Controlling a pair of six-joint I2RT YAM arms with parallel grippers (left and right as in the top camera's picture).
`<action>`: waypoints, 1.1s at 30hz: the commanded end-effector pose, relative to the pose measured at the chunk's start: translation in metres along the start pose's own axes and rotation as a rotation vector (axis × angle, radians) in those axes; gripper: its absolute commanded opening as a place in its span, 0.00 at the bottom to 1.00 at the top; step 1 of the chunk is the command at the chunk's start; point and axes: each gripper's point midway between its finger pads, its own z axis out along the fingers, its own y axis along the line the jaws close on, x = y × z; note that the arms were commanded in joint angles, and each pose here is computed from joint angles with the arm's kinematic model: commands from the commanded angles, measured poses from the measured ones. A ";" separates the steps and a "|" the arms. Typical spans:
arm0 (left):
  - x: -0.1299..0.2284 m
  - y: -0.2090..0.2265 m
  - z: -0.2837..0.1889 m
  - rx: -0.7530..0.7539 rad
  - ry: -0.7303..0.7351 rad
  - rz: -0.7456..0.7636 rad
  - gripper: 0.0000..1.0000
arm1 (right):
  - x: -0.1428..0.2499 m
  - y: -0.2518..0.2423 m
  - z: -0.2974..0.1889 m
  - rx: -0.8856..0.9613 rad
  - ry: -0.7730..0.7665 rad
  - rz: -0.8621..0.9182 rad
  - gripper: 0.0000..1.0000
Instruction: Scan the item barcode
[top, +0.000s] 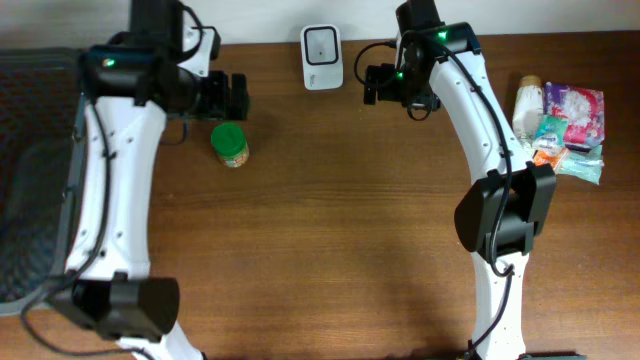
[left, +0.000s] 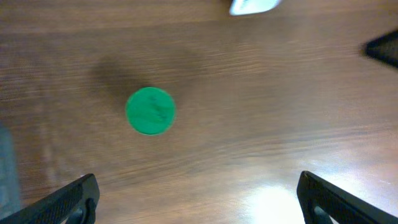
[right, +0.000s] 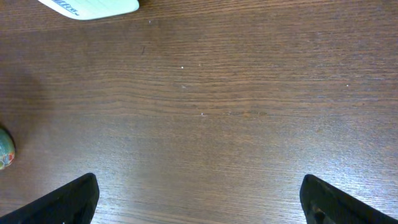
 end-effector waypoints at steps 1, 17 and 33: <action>0.003 0.027 0.046 -0.213 0.079 -0.017 0.99 | -0.001 -0.005 0.003 0.015 0.001 0.010 0.99; 0.040 0.066 0.192 -0.353 0.298 -0.183 0.99 | -0.001 -0.005 0.003 0.014 0.001 0.010 0.99; 0.070 -0.018 0.201 -0.158 0.434 -0.108 0.69 | -0.001 -0.005 0.003 0.015 0.001 0.010 0.99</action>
